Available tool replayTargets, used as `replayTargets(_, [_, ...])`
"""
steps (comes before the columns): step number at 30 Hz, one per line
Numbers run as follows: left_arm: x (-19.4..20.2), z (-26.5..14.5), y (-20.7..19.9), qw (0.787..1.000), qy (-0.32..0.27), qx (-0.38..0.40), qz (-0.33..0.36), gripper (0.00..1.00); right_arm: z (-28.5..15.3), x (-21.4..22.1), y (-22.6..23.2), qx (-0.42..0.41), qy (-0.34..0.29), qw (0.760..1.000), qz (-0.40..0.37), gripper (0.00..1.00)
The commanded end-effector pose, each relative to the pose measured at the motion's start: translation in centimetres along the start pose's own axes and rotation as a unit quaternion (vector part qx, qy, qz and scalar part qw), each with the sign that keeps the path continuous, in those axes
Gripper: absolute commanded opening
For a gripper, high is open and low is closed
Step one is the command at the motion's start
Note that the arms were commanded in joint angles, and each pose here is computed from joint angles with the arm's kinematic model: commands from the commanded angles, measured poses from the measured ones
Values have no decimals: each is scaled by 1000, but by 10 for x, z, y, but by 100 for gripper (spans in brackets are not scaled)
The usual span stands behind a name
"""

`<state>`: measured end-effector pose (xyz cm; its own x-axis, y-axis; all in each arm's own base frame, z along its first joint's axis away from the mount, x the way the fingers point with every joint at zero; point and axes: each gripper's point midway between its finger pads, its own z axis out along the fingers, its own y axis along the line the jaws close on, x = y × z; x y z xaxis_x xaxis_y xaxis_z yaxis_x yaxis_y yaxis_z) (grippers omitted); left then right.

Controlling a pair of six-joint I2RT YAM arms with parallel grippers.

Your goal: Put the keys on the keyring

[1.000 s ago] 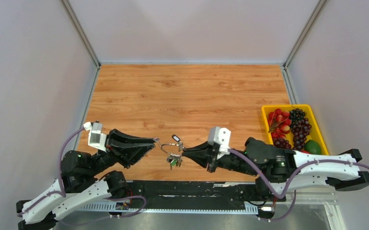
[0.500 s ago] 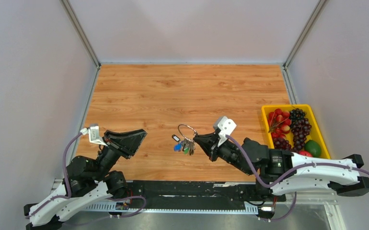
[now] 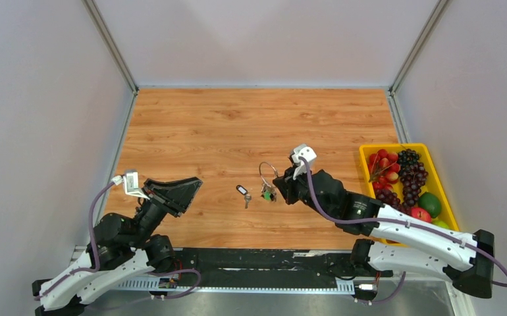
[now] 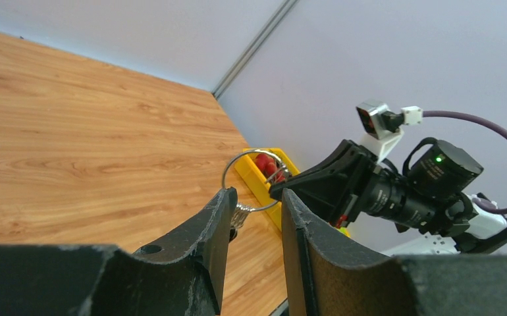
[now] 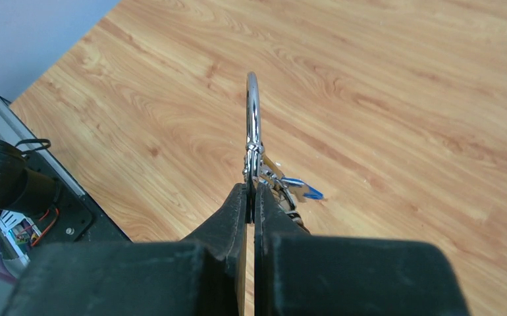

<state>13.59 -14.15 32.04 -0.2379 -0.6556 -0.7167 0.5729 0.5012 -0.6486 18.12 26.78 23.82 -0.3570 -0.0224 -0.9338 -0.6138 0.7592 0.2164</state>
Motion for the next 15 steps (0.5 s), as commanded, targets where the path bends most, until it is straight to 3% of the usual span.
replayTargets(1, [-8,2,-3,1000,-7,-1,7,41,15,1,7,-26,4,998,55,0])
replayTargets(7, [-8,4,-5,1000,-4,-2,18,42,46,3,-16,-11,6,995,94,0])
replayTargets(10, [-10,3,-6,1000,-4,-1,20,42,59,25,-45,31,31,993,110,0])
replayTargets(11, [-10,3,-6,1000,-3,0,19,42,61,37,-59,51,43,990,123,8])
replayTargets(13, [-8,3,-4,1000,-1,-2,21,42,61,62,-88,90,66,982,150,42])
replayTargets(15, [-7,2,-3,1000,0,-5,24,42,57,76,-109,121,73,977,160,55])
